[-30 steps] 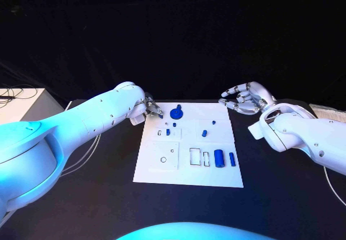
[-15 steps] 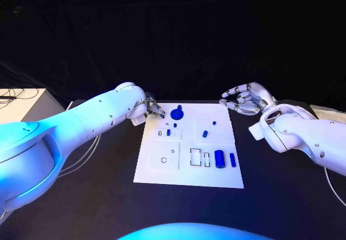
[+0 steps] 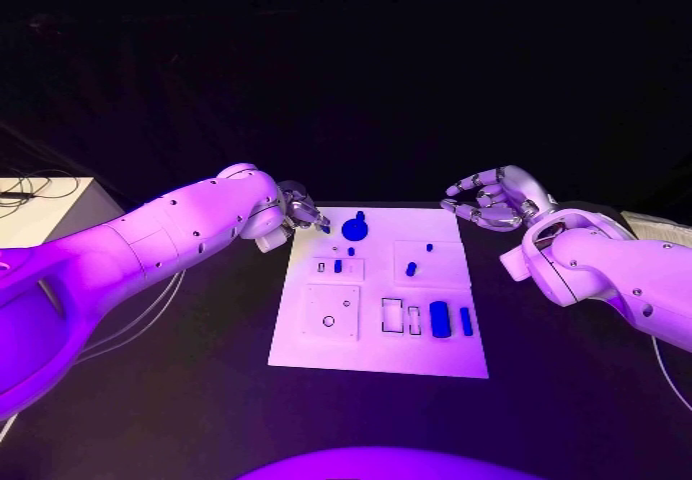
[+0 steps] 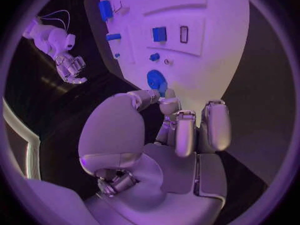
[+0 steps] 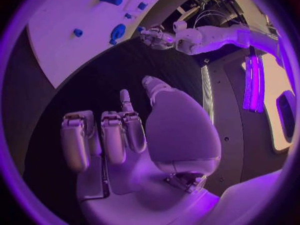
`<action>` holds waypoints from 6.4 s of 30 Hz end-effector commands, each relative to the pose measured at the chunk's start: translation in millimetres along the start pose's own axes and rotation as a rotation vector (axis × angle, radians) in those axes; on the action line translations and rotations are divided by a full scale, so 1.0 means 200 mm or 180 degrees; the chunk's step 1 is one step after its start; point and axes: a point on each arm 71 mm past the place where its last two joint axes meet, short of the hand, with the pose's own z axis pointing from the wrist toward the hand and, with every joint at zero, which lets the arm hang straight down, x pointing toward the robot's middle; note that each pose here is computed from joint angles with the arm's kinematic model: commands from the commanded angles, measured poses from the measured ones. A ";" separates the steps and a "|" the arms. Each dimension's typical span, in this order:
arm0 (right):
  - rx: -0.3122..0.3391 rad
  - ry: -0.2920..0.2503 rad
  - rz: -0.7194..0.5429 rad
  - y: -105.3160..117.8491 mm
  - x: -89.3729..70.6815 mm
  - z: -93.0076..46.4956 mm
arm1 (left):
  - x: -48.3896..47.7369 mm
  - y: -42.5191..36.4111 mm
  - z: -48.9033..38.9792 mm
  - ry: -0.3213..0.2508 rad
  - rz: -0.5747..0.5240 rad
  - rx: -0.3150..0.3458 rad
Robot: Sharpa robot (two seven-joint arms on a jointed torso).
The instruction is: Assemble the parts on the task board
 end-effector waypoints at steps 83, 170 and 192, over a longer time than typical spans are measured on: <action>0.0049 -0.0442 0.0538 -0.10 -0.12 0.03 | 0.251 0.085 -0.130 0.0313 0.0762 0.0012; 0.0092 -0.0435 0.0540 -0.12 -0.12 0.04 | 0.270 0.134 -0.108 0.0574 0.0841 -0.0103; 0.0095 -0.0436 0.0540 -0.12 -0.12 0.03 | 0.264 0.144 -0.100 0.0628 0.0883 -0.0158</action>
